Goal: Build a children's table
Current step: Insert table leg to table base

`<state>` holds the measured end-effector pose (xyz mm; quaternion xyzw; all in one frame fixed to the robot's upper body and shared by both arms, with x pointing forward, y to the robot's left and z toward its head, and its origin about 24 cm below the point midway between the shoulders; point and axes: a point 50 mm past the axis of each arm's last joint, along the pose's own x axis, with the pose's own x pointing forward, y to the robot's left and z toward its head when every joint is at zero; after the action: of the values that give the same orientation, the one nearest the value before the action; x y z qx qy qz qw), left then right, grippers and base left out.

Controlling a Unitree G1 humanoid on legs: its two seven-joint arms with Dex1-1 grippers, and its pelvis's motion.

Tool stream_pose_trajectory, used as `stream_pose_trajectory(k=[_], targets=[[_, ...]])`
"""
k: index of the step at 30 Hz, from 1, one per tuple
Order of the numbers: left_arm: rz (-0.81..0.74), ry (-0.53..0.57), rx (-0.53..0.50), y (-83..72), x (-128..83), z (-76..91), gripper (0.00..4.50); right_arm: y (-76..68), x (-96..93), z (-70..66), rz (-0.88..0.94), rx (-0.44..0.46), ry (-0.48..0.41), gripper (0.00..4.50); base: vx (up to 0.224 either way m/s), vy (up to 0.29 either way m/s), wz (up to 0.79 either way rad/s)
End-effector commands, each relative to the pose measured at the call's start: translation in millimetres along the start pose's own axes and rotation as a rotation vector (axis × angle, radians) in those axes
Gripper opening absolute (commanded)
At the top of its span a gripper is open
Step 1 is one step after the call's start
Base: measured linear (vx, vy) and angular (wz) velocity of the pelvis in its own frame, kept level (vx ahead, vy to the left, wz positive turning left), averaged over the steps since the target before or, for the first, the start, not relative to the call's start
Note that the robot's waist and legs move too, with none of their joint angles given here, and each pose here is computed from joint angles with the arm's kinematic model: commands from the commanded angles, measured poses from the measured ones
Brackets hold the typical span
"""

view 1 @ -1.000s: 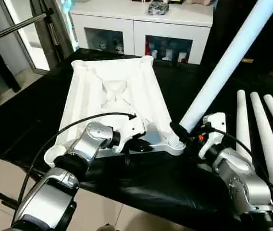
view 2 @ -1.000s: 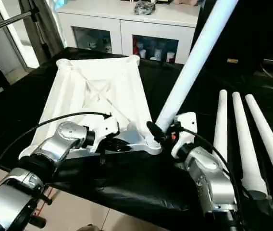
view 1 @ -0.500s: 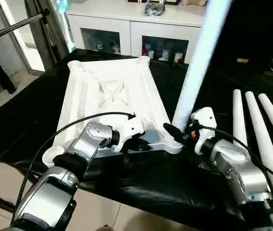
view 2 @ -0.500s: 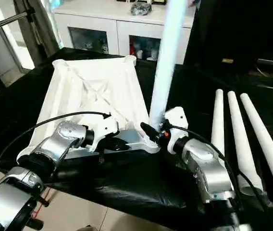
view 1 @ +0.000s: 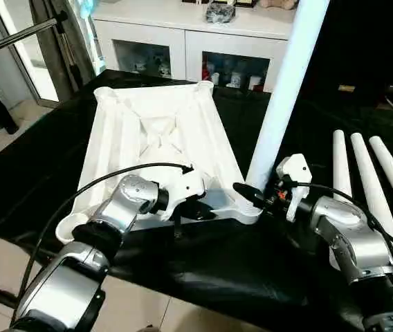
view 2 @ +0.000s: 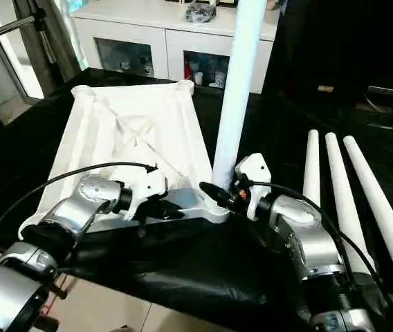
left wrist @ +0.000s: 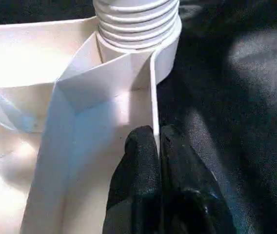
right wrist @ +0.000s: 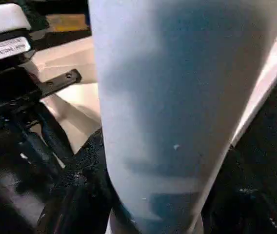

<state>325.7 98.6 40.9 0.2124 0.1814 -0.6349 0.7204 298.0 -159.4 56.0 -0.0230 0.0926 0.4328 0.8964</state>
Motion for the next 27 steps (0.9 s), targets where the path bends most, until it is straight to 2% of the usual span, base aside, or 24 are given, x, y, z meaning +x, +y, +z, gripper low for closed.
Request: stream_pose_trajectory(k=[1,5,8,12,14,17,20,22,24,27], targets=[[-0.046,-0.009,0.046,-1.8,-1,7.6,0.0,3.3,-7.3,-45.3,-0.003,0.125,0.177,1.89,0.0,0.0,0.0],[-0.016,-0.012,0.031,-0.7,-1,8.7,0.0,-1.7,-5.1,-45.3,-0.017,0.116,0.178,1.89,0.0,0.0,0.0],[0.071,-0.016,0.0,5.8,-1,13.8,0.0,-7.4,-2.7,-44.0,-0.119,0.081,0.197,1.89,0.0,0.0,0.0],[0.15,0.0,-0.033,9.5,2,20.2,0.0,-4.6,2.8,-40.6,-0.249,0.12,0.156,1.89,0.0,0.0,0.0],[0.268,0.019,-0.082,11.5,14,31.3,0.0,6.2,13.4,-39.5,-0.404,0.183,0.117,1.89,0.0,0.0,0.0],[0.309,0.027,-0.123,10.1,23,37.4,0.0,12.1,20.7,-40.1,-0.471,0.208,0.112,1.89,0.0,0.0,0.0],[0.378,0.04,-0.181,6.5,42,47.5,0.0,20.1,36.6,-41.3,-0.57,0.272,0.1,1.89,0.0,0.0,0.0],[0.407,0.041,-0.202,6.2,48,49.7,0.0,20.9,41.1,-42.5,-0.603,0.281,0.114,1.89,0.0,0.0,0.0],[0.477,0.037,-0.255,4.6,63,55.8,0.0,25.5,55.0,-43.2,-0.649,0.295,0.154,1.89,0.0,0.0,0.0],[0.49,0.053,-0.246,3.4,64,56.8,0.0,27.8,57.1,-40.7,-0.656,0.299,0.16,1.89,0.0,0.0,0.0]])
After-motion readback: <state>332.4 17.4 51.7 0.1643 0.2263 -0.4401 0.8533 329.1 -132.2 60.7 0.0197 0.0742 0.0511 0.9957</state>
